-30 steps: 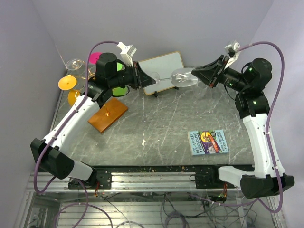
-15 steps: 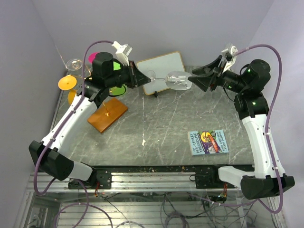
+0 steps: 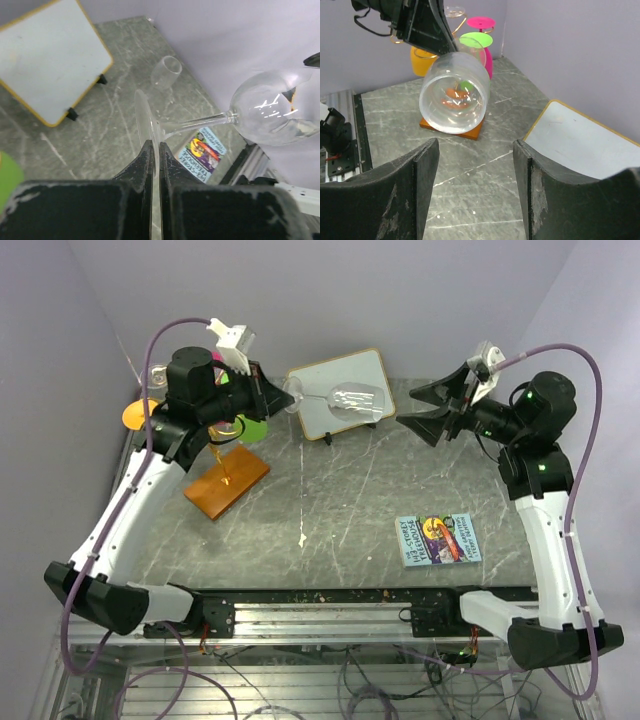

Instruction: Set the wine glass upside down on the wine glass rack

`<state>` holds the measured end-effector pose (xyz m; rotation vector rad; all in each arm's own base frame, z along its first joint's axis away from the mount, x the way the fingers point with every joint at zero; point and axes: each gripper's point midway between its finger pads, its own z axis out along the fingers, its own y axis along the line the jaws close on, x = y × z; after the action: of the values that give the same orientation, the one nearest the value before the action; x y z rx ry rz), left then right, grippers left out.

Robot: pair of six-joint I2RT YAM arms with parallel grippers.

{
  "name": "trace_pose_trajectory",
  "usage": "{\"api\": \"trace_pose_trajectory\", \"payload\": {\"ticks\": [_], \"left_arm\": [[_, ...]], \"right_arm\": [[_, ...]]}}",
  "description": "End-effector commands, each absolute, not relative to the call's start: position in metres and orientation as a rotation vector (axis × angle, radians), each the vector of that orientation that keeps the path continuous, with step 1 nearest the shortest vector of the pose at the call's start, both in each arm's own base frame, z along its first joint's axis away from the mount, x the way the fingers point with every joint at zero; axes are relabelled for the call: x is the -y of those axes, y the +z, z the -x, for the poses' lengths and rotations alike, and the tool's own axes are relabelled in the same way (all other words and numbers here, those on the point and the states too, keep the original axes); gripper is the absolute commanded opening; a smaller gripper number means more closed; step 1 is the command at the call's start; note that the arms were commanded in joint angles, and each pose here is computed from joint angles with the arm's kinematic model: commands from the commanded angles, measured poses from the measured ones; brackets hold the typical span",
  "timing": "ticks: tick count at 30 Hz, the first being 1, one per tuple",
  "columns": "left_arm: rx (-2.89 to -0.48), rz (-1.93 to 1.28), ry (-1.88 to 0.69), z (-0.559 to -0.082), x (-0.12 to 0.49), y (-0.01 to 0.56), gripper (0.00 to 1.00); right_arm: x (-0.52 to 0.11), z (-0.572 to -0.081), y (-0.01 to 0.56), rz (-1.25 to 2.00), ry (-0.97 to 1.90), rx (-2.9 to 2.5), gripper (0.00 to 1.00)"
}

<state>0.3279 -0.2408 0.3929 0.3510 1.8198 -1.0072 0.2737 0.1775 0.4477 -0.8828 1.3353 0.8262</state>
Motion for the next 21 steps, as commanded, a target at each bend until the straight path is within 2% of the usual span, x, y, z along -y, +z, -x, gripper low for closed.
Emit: {"api": "trace_pose_trajectory", "payload": {"ticks": [1,7,11,15,17,21], "left_arm": [[-1.646,-0.382,-0.82,-0.319,0.209,0.452,0.07],[-1.572,-0.366,-0.625,-0.316,0.167,0.477,0.07],[-1.516,-0.468,-0.505,-0.305,0.154,0.49,0.07],[-1.495,-0.652,-0.403,-0.29,0.15,0.483,0.07],[-1.501,-0.696,-0.333,-0.288,0.143,0.477,0.07],[-1.529,-0.754,-0.203,-0.288,0.129,0.467,0.07]], "right_arm": [[-0.173,-0.265,0.445,0.919,0.761,-1.328,0.61],[-0.169,-0.259,0.42,0.987,0.715,-1.358,0.7],[-0.166,-0.258,0.393,1.067,0.673,-1.386,0.73],[-0.164,-0.259,0.362,1.125,0.67,-1.439,0.78],[-0.163,-0.26,0.347,1.144,0.671,-1.464,0.83],[-0.162,-0.261,0.329,1.137,0.657,-1.47,0.86]]}}
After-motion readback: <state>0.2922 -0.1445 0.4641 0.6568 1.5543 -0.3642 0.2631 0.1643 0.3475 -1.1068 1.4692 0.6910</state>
